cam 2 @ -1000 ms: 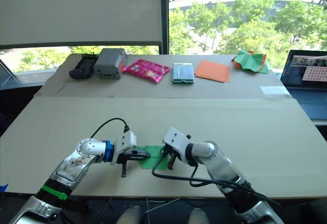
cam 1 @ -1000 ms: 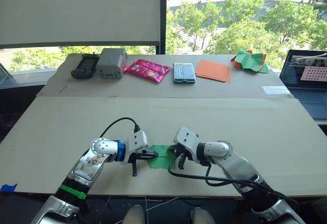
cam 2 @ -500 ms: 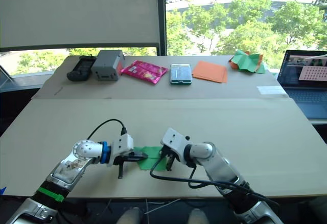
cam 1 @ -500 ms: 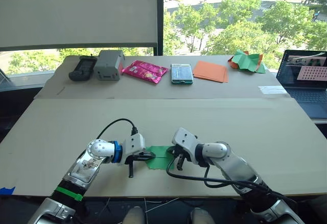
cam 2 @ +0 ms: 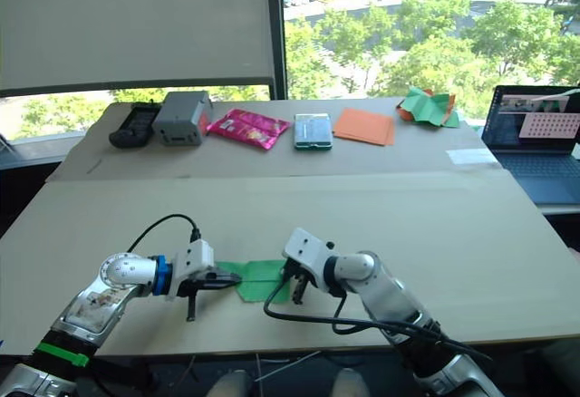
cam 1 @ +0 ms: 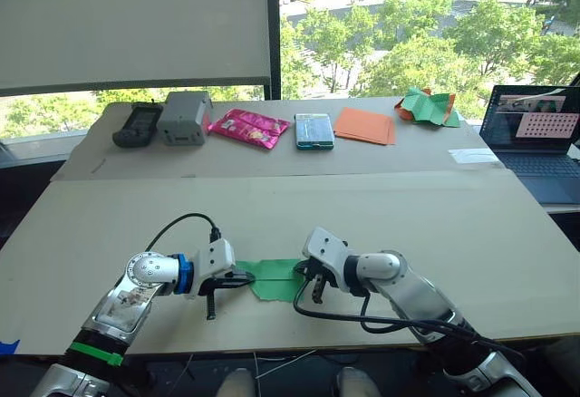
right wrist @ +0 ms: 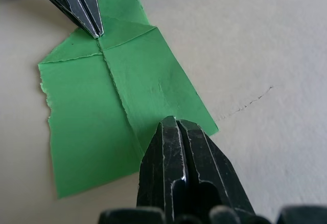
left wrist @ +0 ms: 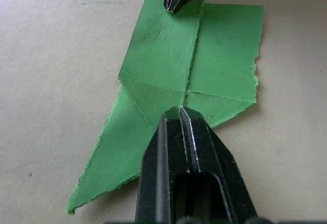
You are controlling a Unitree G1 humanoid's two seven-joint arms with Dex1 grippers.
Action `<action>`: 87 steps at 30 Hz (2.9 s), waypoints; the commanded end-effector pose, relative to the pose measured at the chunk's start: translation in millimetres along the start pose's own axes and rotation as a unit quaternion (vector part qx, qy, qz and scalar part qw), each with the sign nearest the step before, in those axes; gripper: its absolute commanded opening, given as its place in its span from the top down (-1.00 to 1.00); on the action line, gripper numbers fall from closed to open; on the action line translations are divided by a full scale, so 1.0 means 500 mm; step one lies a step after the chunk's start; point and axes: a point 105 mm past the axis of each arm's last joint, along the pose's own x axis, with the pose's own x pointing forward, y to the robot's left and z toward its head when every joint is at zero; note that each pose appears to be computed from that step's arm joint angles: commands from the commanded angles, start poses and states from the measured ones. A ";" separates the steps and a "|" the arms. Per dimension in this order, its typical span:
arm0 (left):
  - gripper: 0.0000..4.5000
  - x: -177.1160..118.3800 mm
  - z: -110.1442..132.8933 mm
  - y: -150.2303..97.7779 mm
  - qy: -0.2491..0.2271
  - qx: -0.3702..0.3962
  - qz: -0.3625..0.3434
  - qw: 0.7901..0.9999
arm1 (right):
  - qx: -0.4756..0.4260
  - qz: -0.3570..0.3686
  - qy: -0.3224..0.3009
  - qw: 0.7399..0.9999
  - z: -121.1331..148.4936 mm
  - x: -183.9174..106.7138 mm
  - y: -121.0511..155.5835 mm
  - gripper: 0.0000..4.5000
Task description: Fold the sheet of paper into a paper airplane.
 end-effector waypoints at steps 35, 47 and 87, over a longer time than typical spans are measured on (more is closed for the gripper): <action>1.00 -0.154 0.060 0.021 -0.062 -0.135 0.116 0.982 | 0.006 -0.013 -0.114 0.993 0.126 -0.061 -0.023 0.45; 1.00 -0.126 0.086 0.003 -0.122 -0.159 0.085 0.976 | 0.035 0.007 -0.084 0.996 0.093 -0.050 -0.055 -0.64; 1.00 -0.120 0.097 0.015 -0.141 -0.149 0.085 0.975 | -0.006 -0.004 -0.168 0.986 0.146 -0.062 -0.080 0.98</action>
